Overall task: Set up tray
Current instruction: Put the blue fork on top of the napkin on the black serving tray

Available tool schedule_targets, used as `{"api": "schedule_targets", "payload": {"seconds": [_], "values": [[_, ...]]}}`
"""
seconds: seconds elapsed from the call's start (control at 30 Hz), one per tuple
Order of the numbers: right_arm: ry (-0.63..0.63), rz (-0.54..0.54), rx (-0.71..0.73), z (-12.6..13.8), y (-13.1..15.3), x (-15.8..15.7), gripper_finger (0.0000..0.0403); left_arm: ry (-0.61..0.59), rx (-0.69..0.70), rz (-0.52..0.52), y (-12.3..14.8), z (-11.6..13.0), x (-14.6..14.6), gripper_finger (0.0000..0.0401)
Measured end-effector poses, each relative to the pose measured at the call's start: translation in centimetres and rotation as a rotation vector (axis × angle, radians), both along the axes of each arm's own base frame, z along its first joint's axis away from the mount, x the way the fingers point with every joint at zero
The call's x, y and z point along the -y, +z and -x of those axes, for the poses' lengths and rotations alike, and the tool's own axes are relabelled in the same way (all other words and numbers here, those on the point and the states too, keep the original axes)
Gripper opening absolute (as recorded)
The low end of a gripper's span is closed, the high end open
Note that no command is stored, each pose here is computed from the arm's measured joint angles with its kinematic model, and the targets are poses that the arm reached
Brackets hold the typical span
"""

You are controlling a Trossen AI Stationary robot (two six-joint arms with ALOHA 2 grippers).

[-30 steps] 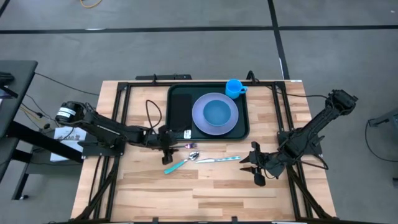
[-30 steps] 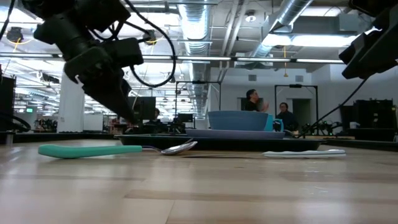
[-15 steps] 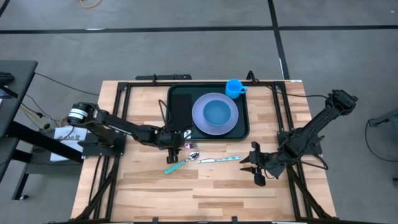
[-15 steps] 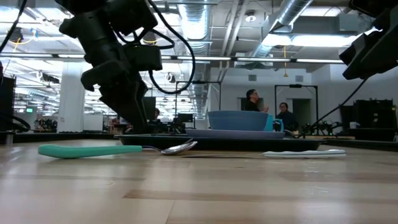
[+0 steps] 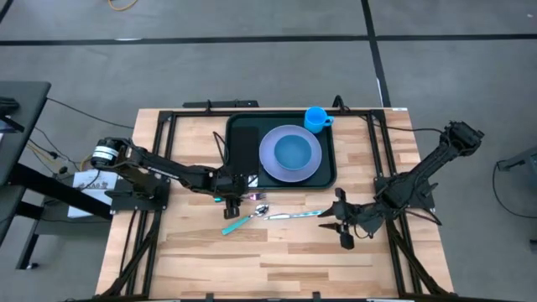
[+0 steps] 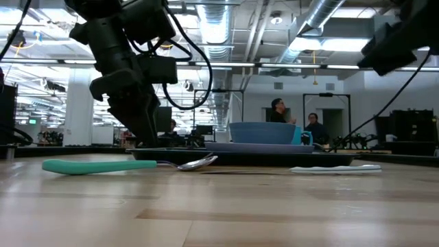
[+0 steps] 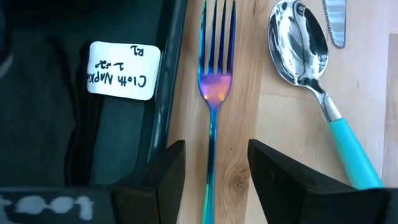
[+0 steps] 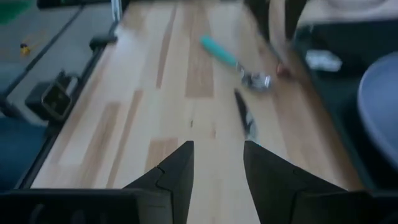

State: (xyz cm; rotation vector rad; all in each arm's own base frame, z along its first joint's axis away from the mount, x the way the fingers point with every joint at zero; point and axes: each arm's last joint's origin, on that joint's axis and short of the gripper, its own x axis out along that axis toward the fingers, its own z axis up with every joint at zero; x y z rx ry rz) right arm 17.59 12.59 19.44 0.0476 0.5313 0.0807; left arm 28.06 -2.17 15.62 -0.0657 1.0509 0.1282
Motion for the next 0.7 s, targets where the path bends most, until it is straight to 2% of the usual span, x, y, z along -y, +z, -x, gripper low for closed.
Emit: {"api": "schedule_targets", "payload": {"seconds": [0.2, 0.43, 0.7], "values": [[-0.065, 0.027, 0.1, -0.64, 0.76, 0.31, 0.0131, 0.0, -0.006, -0.001, -0.03, 0.05, -0.01, 0.0164], [-0.073, 0.015, 0.097, -0.62, 0.74, 0.31, 0.0131, -0.031, -0.01, 0.048, -0.04, 0.04, 0.05, 0.0164], [-0.069, 0.022, 0.086, -0.57, 0.63, 0.34, 0.0131, -0.025, -0.004, 0.039, -0.01, -0.01, 0.01, 0.0164]]}}
